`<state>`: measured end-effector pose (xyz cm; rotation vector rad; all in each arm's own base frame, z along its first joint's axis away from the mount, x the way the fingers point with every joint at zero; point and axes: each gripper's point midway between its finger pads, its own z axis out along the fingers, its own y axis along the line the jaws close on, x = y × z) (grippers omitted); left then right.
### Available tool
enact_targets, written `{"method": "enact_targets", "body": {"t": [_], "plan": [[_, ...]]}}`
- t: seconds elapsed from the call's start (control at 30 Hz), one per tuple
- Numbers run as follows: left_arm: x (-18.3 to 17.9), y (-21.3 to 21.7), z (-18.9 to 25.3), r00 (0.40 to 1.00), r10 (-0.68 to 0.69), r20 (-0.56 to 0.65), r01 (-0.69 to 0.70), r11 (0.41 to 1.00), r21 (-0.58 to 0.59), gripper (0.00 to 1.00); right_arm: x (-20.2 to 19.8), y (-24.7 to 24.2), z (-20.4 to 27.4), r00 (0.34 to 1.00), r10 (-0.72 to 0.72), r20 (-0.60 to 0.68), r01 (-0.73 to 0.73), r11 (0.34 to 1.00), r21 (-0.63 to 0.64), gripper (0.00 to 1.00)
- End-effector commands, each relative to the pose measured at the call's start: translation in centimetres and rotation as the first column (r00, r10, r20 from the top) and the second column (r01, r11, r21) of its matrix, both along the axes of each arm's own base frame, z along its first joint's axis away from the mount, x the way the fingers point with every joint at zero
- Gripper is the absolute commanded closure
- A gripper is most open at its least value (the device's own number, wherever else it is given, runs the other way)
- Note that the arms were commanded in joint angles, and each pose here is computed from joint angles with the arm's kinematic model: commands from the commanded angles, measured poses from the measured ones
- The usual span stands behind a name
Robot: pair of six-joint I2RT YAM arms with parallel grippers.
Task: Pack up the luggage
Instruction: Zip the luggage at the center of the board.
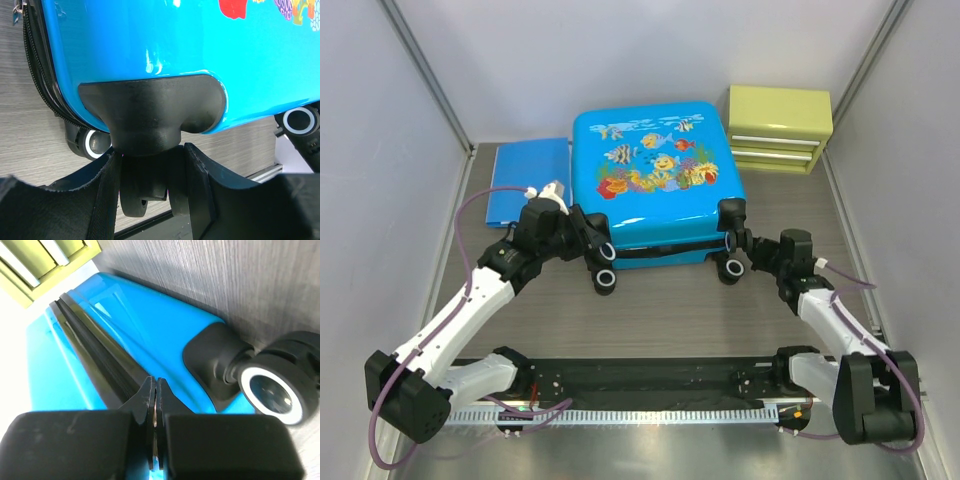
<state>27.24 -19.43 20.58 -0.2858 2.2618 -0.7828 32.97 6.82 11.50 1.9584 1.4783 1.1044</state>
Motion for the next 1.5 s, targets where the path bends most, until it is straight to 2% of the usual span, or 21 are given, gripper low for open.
{"method": "enact_targets", "body": {"t": [0.0, 0.3, 0.5, 0.77, 0.97, 1.03, 1.07, 1.13, 1.2, 1.23, 1.27, 1.3, 1.33, 1.37, 1.47], "plan": [[2.3, -3.4, 7.0, 0.977, -0.023, 0.210, 0.067, 0.976, -0.207, 1.00, -2.4, 3.0, 1.6, 0.987, 0.159, 0.021, -0.159, 0.987, -0.024, 0.99], [2.9, -3.6, 7.6, 0.976, 0.010, 0.218, 0.045, 0.968, -0.248, 1.00, -3.9, 6.1, -0.3, 0.971, 0.238, -0.007, -0.238, 0.970, -0.054, 0.99], [3.3, -3.7, 7.8, 0.975, 0.029, 0.220, 0.030, 0.965, -0.262, 1.00, -4.5, 6.7, 0.1, 0.975, 0.219, 0.024, -0.217, 0.973, -0.084, 0.99], [3.4, -3.8, 8.0, 0.973, 0.050, 0.226, 0.013, 0.962, -0.271, 1.00, -5.9, 9.0, 0.5, 0.957, 0.281, 0.071, -0.271, 0.954, -0.130, 0.99], [3.4, -3.7, 7.9, 0.973, 0.060, 0.223, 0.003, 0.963, -0.271, 1.00, -6.3, 8.9, 0.9, 0.959, 0.266, 0.092, -0.249, 0.954, -0.170, 0.99], [3.3, -3.6, 7.9, 0.972, 0.065, 0.226, -0.002, 0.963, -0.271, 1.00, -6.8, 7.9, 0.3, 0.967, 0.251, 0.054, -0.234, 0.949, -0.212, 0.99], [3.4, -3.5, 7.9, 0.972, 0.069, 0.225, -0.006, 0.963, -0.269, 1.00, -6.6, 7.1, 0.9, 0.971, 0.225, 0.079, -0.200, 0.949, -0.244, 0.99], [3.3, -3.5, 7.7, 0.973, 0.068, 0.222, -0.006, 0.963, -0.268, 1.00, -6.8, 6.0, 0.4, 0.973, 0.218, 0.076, -0.185, 0.934, -0.305, 0.95], [3.2, -3.5, 7.7, 0.973, 0.061, 0.221, 0.000, 0.964, -0.267, 1.00, -6.4, 4.6, 0.1, 0.976, 0.208, 0.069, -0.171, 0.917, -0.360, 0.83], [3.1, -3.6, 7.6, 0.974, 0.056, 0.221, 0.005, 0.964, -0.265, 1.00, -6.4, 4.3, -0.2, 0.967, 0.249, 0.052, -0.205, 0.884, -0.421, 0.77], [3.1, -3.6, 7.6, 0.974, 0.052, 0.222, 0.009, 0.965, -0.263, 1.00, -6.1, 4.1, -0.1, 0.963, 0.267, 0.044, -0.218, 0.863, -0.455, 0.66], [3.1, -3.7, 7.6, 0.974, 0.047, 0.222, 0.013, 0.965, -0.261, 1.00, -5.2, 3.6, 1.1, 0.957, 0.284, 0.049, -0.220, 0.828, -0.516, 0.62], [3.1, -3.7, 7.6, 0.974, 0.044, 0.223, 0.016, 0.965, -0.260, 1.00, -5.0, 3.1, 1.2, 0.952, 0.305, 0.012, -0.241, 0.778, -0.580, 0.58], [3.1, -3.8, 7.5, 0.974, 0.041, 0.223, 0.020, 0.965, -0.263, 1.00, -4.9, 2.6, 1.4, 0.939, 0.342, -0.031, -0.275, 0.695, -0.664, 0.49], [3.2, -4.1, 7.8, 0.974, 0.028, 0.225, 0.034, 0.963, -0.267, 1.00, -3.8, 1.8, 3.2, 0.921, 0.386, -0.060, -0.283, 0.553, -0.784, 0.41]]}}
